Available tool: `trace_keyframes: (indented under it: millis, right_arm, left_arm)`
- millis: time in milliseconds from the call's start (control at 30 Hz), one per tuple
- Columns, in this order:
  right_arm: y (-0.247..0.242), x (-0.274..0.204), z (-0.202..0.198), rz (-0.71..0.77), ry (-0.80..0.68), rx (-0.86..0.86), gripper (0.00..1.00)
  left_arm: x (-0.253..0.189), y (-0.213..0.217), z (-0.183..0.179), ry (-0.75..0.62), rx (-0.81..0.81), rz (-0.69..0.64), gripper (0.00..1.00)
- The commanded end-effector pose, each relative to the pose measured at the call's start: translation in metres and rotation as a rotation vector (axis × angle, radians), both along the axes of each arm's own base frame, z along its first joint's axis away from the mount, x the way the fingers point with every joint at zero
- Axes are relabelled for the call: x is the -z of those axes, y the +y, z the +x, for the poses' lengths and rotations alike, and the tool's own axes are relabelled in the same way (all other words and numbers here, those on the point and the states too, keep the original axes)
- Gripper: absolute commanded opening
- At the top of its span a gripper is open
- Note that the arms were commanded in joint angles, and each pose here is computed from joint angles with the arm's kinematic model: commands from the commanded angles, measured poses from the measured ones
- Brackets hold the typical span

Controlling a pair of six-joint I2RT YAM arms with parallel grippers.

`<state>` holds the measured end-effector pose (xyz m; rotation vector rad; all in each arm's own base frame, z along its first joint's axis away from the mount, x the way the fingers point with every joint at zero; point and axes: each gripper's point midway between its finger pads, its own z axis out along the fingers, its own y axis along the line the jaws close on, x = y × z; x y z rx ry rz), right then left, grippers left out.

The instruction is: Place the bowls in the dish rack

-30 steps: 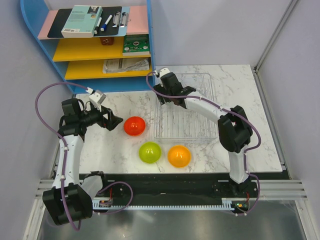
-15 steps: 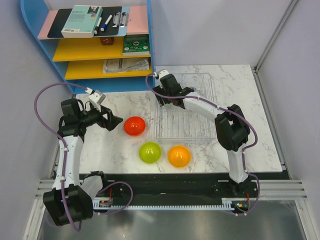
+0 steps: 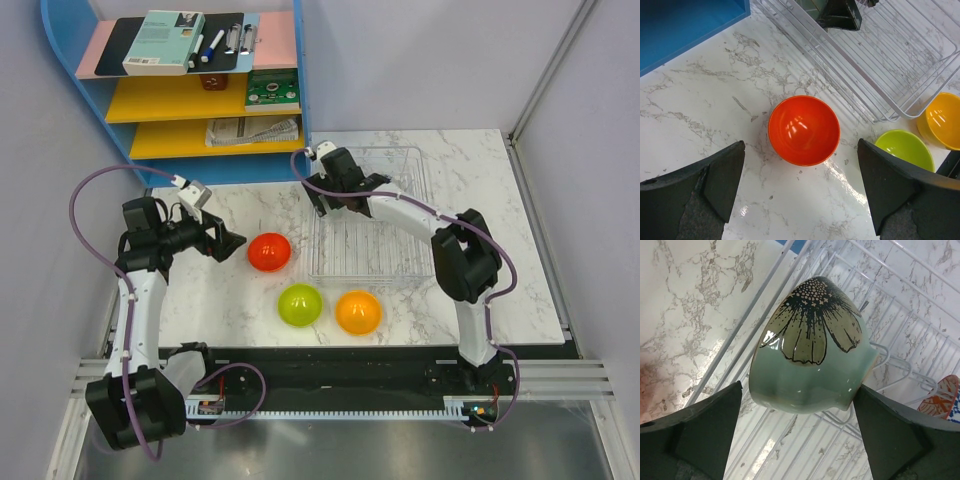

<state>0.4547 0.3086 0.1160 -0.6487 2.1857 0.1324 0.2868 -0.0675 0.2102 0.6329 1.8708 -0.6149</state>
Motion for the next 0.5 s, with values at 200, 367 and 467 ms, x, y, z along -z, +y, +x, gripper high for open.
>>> trace_keyframes:
  millis: [200,367,467]
  right_arm:
    - [-0.002,-0.096,-0.014,0.059,-0.148,-0.052,0.98]
    - [-0.019,-0.119,-0.020,0.044,-0.198,-0.029,0.98]
    - [-0.025,-0.127,-0.027,0.044,-0.215,-0.031,0.98]
  left_arm:
    - [0.004,-0.001,0.016,0.000,0.073,-0.010,1.00]
    - [0.032,-0.001,0.046,0.089,0.054,0.021,1.00]
    - [0.053,-0.004,0.064,0.114,0.014,0.104,1.00]
